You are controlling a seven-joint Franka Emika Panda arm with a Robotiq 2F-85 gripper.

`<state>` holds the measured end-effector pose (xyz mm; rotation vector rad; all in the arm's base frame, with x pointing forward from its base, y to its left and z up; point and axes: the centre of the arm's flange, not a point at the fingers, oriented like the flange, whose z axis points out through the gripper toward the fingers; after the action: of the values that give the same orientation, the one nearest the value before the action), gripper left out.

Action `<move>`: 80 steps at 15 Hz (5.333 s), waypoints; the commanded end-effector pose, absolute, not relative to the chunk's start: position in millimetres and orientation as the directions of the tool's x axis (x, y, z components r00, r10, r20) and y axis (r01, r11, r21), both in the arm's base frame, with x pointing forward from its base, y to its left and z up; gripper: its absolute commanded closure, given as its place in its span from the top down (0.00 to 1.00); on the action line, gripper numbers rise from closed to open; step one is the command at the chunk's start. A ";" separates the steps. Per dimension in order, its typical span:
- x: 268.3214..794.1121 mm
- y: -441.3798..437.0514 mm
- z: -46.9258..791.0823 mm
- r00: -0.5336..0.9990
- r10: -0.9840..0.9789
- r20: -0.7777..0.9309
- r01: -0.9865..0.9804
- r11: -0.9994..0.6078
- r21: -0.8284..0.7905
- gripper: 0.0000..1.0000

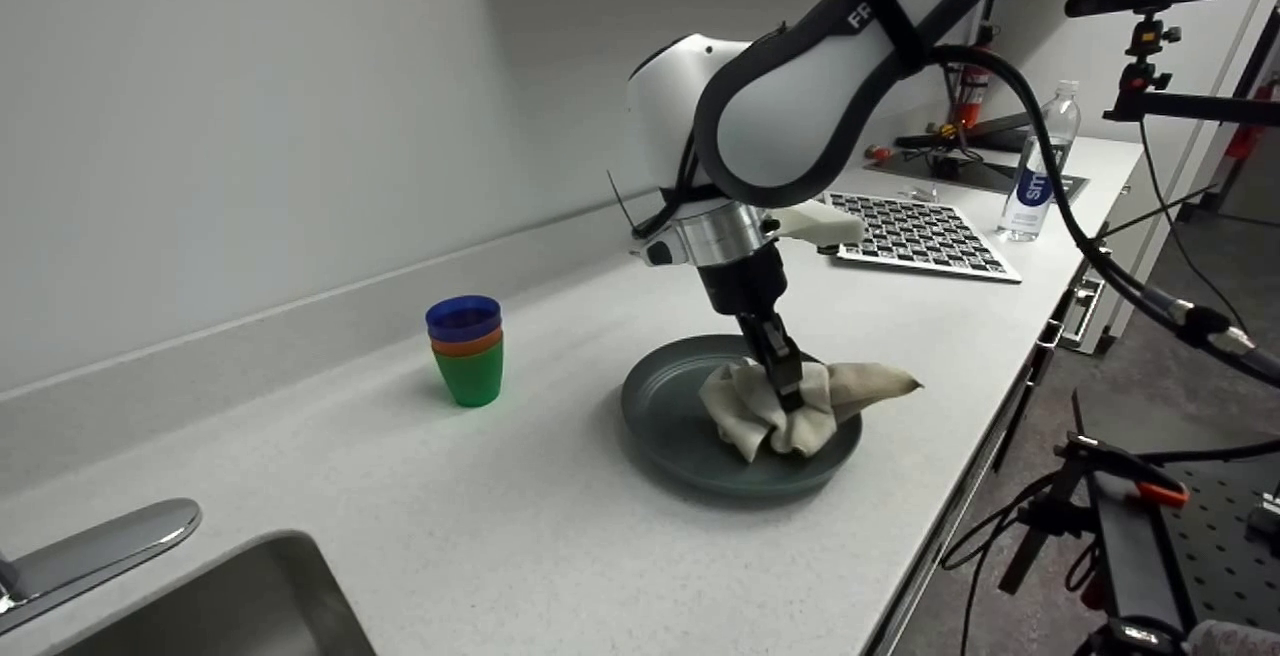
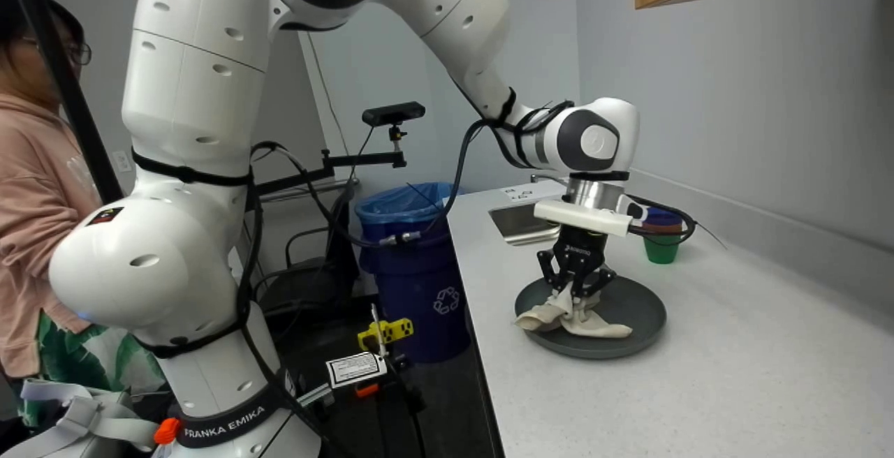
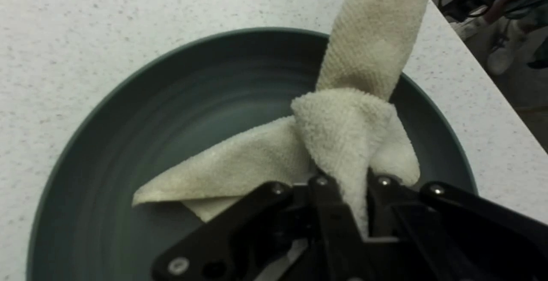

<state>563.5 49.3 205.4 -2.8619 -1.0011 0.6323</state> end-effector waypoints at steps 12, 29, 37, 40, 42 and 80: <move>613.6 8.8 228.3 0.832 0.529 -0.165 0.541 -0.841 0.032 0.04; 631.0 -1.8 237.9 0.857 0.483 -0.180 0.436 -0.866 -0.247 0.04; 622.1 -43.1 230.3 0.899 0.392 -0.197 0.356 -0.914 -0.192 0.04; 598.9 -32.1 211.6 0.869 0.422 -0.258 0.373 -0.902 -0.218 0.04; 584.2 -18.6 199.1 0.840 0.455 -0.296 0.391 -0.885 -0.252 0.04; 392.7 -158.4 287.3 0.981 -0.165 0.103 -0.169 -0.985 0.030 0.92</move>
<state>455.5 -155.8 264.3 -3.2179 0.2260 -0.0422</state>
